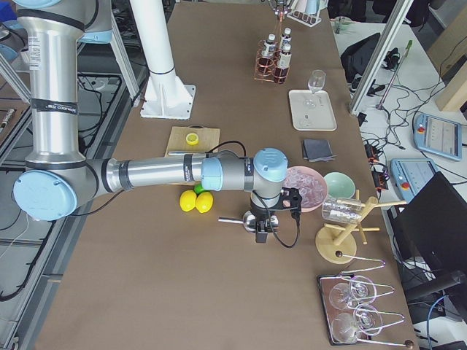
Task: Take tea from basket to plate
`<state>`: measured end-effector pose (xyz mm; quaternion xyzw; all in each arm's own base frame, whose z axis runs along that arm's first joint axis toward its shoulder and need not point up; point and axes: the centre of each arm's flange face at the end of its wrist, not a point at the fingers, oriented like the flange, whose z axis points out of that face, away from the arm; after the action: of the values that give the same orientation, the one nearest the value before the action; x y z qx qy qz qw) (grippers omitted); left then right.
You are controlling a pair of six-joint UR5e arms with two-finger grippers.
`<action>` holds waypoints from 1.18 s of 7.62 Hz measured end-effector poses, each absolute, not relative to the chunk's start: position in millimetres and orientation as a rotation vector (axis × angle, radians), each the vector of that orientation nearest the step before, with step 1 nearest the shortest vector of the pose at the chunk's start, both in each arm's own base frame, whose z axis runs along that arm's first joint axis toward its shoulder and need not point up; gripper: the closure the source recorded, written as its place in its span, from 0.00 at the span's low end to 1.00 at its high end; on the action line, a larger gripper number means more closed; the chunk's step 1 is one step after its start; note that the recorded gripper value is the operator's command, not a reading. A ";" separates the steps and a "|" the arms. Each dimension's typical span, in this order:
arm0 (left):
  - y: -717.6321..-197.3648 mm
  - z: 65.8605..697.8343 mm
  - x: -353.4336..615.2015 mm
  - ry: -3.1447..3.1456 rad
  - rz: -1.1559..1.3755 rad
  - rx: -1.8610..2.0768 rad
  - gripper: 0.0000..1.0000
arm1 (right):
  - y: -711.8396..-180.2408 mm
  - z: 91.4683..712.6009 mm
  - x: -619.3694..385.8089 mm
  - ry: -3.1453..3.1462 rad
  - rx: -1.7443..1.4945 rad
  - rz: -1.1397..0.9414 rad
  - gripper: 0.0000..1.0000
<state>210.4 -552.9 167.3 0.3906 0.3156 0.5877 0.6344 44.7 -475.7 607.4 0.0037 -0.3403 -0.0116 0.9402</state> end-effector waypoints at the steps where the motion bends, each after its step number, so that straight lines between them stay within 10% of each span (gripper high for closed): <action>1: -540.9 136.3 238.2 0.722 1.349 0.876 1.00 | -480.0 599.2 31.7 -0.710 0.039 -0.060 0.00; 9: -453.9 11.8 393.7 0.751 1.332 0.809 1.00 | -519.7 423.1 -146.6 -0.971 0.584 -0.477 0.00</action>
<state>393.7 -453.9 11.8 0.3557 0.3306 0.5859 0.6488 -146.6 -519.7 423.1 0.2741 -0.4556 -0.2238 0.8169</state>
